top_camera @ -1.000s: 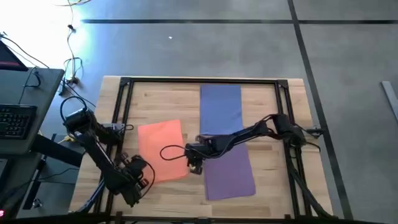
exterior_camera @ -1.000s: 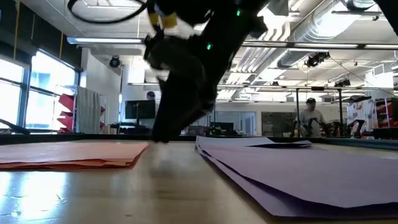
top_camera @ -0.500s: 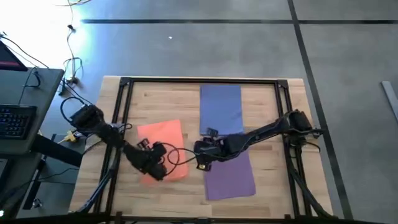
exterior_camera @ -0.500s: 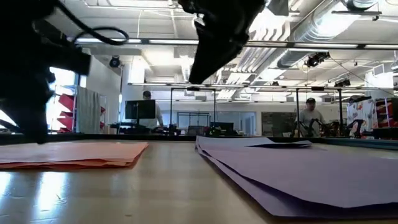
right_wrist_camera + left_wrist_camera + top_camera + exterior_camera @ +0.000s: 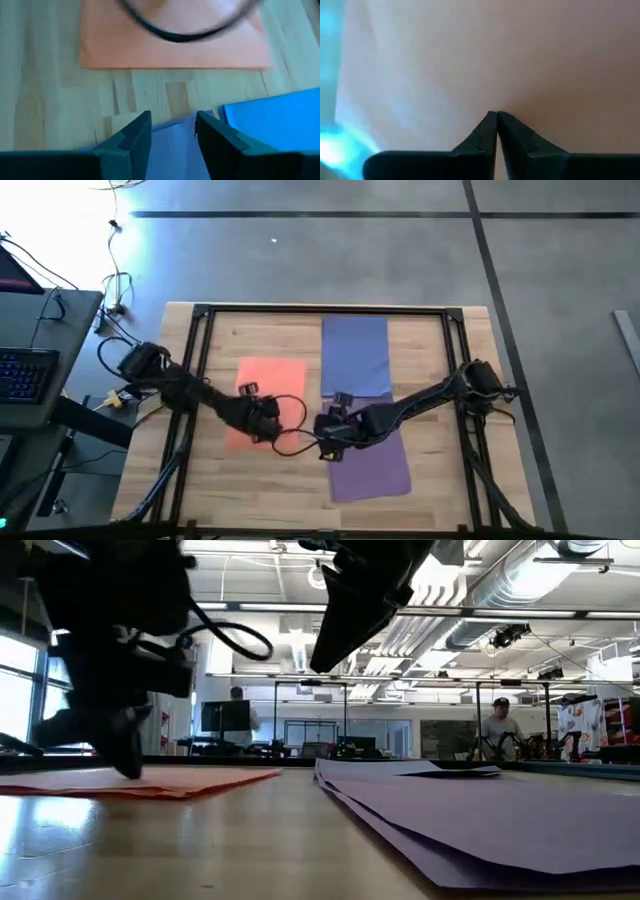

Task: Organize paper
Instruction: Adjust the stacked colored papers on the table

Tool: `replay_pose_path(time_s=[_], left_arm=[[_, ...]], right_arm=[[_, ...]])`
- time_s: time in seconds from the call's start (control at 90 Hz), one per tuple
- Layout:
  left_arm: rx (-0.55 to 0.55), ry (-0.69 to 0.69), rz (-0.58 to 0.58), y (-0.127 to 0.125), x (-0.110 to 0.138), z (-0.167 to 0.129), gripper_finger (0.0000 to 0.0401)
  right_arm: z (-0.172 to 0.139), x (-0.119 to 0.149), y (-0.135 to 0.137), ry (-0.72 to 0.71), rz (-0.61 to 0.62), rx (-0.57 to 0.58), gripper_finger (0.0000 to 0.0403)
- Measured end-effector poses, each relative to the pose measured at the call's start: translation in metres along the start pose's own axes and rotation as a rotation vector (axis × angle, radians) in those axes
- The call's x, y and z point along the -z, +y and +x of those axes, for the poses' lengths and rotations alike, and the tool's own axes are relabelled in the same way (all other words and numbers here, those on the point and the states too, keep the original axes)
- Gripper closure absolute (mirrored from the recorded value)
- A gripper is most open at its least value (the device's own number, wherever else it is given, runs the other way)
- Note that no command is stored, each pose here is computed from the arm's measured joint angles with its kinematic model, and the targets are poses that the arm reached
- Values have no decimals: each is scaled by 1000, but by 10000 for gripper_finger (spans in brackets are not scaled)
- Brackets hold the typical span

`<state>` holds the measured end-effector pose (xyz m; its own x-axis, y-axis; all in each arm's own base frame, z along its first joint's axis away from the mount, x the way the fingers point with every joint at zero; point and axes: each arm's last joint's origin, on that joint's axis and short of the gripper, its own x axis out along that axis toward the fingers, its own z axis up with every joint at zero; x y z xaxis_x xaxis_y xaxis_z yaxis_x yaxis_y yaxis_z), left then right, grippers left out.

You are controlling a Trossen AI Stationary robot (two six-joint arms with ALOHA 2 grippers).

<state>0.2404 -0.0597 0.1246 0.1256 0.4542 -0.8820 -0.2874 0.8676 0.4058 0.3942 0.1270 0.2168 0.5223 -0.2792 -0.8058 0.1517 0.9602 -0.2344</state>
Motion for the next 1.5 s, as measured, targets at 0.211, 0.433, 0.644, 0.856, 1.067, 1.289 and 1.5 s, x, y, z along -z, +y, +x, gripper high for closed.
replay_pose_path(time_s=[0.211,0.433,0.644,0.856,1.067,1.289,1.5], left_arm=[[-51,-22,-120,41,-27,26,401],[-36,-21,-381,83,-31,61,401],[-66,5,-431,101,-25,74,401],[-126,37,-337,112,-22,79,401],[-149,55,-372,123,-20,84,401],[-185,66,-371,125,-24,79,401],[-158,30,-371,126,-37,49,401]], right_arm=[[0,0,0,0,-10,0,266],[0,1,0,7,-13,2,266],[0,1,0,11,-20,3,266],[0,2,0,21,-24,6,266],[0,2,0,20,-24,6,266],[-1,2,1,19,7,5,266],[-3,2,1,12,30,15,266]])
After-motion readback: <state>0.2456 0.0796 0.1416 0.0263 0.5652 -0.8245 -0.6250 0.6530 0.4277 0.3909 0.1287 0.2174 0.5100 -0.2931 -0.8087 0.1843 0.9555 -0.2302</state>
